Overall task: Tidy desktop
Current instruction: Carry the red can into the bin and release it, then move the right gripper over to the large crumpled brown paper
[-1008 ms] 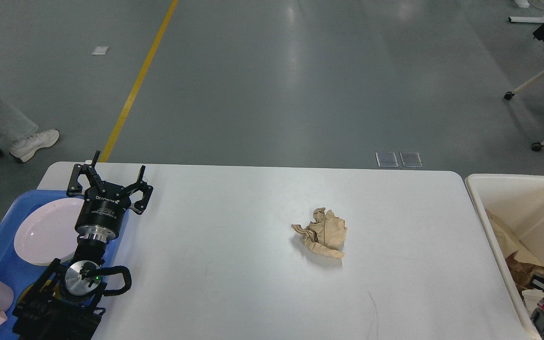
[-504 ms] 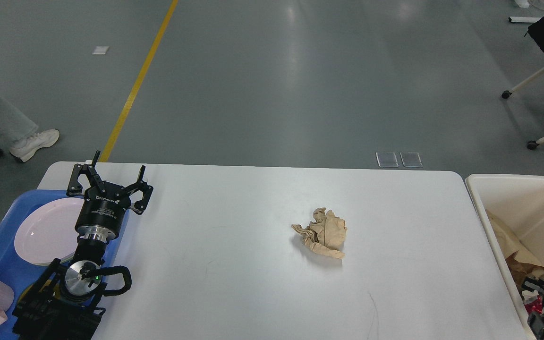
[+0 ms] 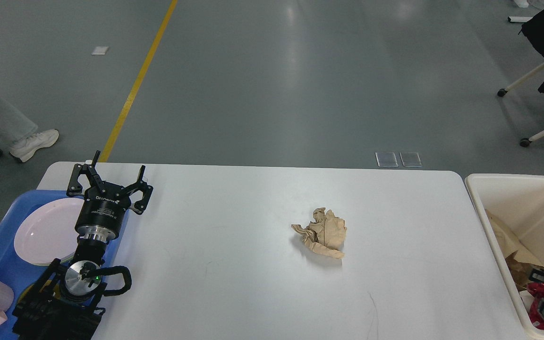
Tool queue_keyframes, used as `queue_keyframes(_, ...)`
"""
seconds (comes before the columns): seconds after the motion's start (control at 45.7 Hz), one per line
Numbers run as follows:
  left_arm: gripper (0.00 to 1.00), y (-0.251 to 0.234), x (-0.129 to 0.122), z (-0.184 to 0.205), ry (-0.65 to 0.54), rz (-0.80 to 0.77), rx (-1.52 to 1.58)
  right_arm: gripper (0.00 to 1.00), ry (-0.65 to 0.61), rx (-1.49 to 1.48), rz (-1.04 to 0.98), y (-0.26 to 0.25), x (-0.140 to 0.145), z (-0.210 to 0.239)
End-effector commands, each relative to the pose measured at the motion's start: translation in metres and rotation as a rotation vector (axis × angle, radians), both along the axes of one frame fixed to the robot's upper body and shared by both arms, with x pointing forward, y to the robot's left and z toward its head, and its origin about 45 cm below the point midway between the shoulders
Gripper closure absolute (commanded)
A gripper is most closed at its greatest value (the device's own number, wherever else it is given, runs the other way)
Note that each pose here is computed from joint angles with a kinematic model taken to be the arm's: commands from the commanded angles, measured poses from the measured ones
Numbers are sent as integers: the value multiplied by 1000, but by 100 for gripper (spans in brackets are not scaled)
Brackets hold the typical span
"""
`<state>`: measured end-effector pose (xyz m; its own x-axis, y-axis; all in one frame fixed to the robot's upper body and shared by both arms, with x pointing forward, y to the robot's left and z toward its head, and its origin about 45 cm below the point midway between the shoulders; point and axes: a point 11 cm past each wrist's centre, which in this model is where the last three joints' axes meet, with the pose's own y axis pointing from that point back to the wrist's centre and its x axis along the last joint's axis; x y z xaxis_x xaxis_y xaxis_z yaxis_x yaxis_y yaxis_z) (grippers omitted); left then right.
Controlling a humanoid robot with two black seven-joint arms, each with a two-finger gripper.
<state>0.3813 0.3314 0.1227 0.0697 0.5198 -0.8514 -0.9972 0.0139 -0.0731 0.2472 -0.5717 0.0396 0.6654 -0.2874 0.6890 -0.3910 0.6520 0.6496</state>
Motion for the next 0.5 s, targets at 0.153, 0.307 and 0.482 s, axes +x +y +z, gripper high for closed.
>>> queue_keyframes(0.153,4,0,0,0,0,0,0,0,170,28,47,11,58,84)
queue_keyframes(0.307,4,-1,0,0,0,-1,-1,0,277,70,121,60,85,144)
queue_keyframes(0.482,4,-1,0,0,0,-1,-1,0,427,104,287,146,120,207)
